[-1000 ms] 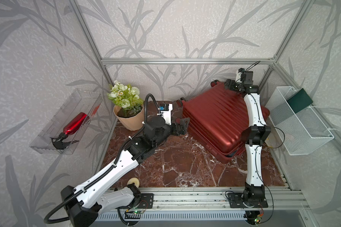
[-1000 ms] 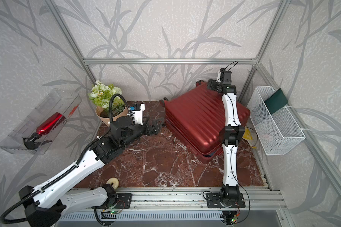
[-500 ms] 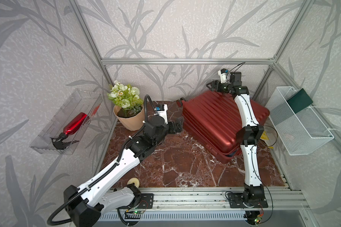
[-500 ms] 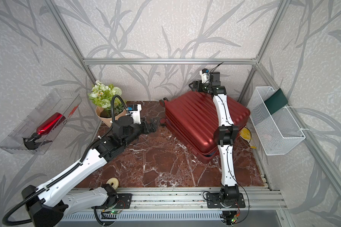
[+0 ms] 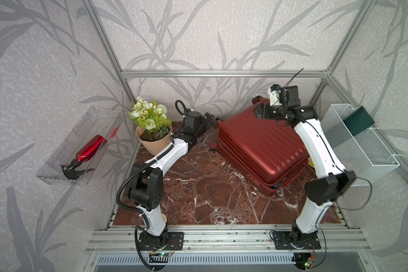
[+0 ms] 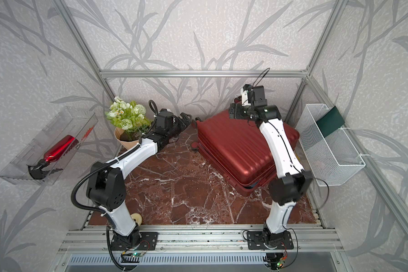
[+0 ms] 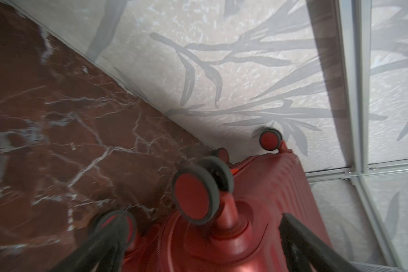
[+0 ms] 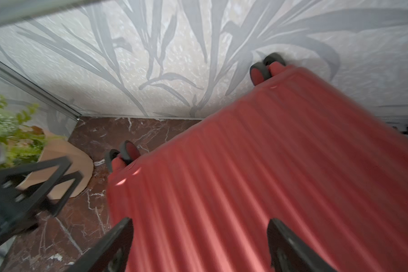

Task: Open the suitcase zippers
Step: Adjust the suitcase at the center of the board.

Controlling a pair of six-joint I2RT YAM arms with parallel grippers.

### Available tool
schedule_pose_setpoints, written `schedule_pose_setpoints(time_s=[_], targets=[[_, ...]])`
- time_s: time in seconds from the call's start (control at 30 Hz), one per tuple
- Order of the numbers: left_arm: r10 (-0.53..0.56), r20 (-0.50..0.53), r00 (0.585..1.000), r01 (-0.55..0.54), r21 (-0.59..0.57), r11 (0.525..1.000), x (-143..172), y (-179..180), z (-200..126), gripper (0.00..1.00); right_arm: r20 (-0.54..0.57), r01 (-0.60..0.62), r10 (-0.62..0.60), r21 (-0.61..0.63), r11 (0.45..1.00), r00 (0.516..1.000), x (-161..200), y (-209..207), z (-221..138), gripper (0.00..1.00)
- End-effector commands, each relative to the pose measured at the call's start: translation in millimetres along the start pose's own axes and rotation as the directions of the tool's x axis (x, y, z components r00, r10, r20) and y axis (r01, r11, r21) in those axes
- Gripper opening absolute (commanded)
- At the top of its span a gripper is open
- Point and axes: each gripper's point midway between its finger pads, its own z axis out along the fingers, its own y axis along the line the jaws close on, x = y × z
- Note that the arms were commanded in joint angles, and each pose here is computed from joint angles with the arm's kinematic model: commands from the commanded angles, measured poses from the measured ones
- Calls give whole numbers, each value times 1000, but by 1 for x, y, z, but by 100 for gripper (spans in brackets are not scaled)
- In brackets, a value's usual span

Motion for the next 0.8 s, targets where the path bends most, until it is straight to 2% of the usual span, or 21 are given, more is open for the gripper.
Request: schedule_pose_setpoints(time_s=[0.0,0.1,0.23,0.5,0.57,0.67,0.77], targets=[[-135,-91,987,150,192,970,7,-42,19,99,131,-56,49,47,997,990,-10,-10,-34,90],[-176,-156,972,204,187,961,20,-38,39,99,151,-74,58,104,992,987,6,-23,-58,90],[-202,-189,961,230,141,963,34,-22,49,99,172,-67,35,184,981,984,20,-40,-83,91],[-214,-235,948,246,113,963,49,-17,61,99,127,-84,51,263,961,991,56,-66,-87,92],[-222,-253,942,260,129,957,51,-19,71,94,126,-105,72,285,953,989,66,-76,-90,92],[-259,-278,925,308,150,939,57,-15,85,76,132,-124,85,330,936,988,79,-91,-99,92],[-277,-286,917,336,180,925,59,-15,92,47,144,-152,105,365,919,984,90,-107,-111,92]])
